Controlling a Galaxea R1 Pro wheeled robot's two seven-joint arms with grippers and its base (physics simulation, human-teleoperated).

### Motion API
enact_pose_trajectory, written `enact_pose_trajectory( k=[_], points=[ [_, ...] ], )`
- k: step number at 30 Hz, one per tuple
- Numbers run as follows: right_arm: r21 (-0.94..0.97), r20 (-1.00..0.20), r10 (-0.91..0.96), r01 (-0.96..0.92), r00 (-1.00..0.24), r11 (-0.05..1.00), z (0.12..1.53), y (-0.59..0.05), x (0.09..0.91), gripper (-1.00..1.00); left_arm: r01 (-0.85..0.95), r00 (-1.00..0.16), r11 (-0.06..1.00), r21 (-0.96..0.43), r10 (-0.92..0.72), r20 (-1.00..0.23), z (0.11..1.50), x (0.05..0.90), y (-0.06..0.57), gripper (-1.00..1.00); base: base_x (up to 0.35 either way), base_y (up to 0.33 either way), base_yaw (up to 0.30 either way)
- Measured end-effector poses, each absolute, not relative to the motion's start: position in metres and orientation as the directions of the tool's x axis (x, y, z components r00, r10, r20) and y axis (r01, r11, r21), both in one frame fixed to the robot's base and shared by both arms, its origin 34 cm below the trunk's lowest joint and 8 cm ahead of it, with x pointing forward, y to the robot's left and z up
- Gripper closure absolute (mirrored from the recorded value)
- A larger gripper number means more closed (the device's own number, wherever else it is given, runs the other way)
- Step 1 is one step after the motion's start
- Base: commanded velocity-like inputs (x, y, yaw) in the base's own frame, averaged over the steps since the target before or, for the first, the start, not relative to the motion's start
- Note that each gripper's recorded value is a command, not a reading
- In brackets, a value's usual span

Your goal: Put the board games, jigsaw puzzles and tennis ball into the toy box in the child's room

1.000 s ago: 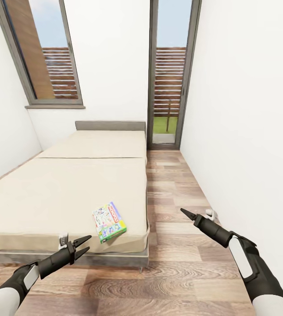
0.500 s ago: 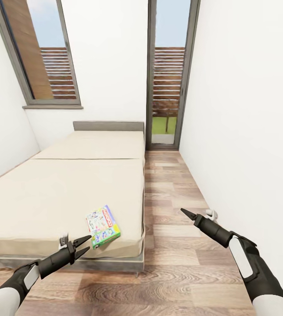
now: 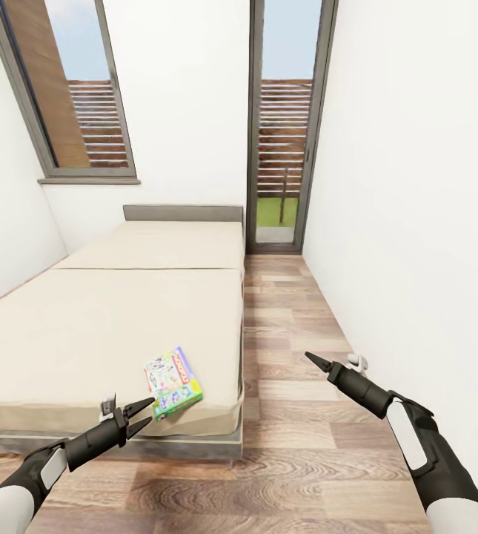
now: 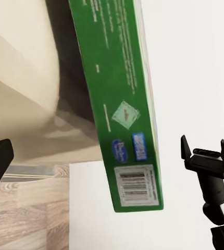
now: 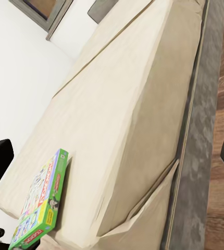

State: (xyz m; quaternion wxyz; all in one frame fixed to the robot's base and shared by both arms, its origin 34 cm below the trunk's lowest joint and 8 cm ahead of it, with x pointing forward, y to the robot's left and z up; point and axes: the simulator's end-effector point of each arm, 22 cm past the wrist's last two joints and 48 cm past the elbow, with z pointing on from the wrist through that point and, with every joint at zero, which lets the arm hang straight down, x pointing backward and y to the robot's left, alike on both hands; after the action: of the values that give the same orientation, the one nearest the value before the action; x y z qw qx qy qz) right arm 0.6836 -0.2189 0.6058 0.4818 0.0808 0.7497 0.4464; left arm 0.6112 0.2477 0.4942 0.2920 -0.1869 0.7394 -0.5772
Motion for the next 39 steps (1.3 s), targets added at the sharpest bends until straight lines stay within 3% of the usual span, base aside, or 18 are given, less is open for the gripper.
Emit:
enact_pose_trajectory(
  k=[39],
  points=[
    [0.747,-0.65,0.552,-0.309,-0.522,0.588,0.606,-0.219,0.684,-1.0,0.037,-0.78,0.267,-0.963,-0.595,-0.195,0.485,0.601,0.244,-1.0,0.02,-0.034,0.0]
  ],
)
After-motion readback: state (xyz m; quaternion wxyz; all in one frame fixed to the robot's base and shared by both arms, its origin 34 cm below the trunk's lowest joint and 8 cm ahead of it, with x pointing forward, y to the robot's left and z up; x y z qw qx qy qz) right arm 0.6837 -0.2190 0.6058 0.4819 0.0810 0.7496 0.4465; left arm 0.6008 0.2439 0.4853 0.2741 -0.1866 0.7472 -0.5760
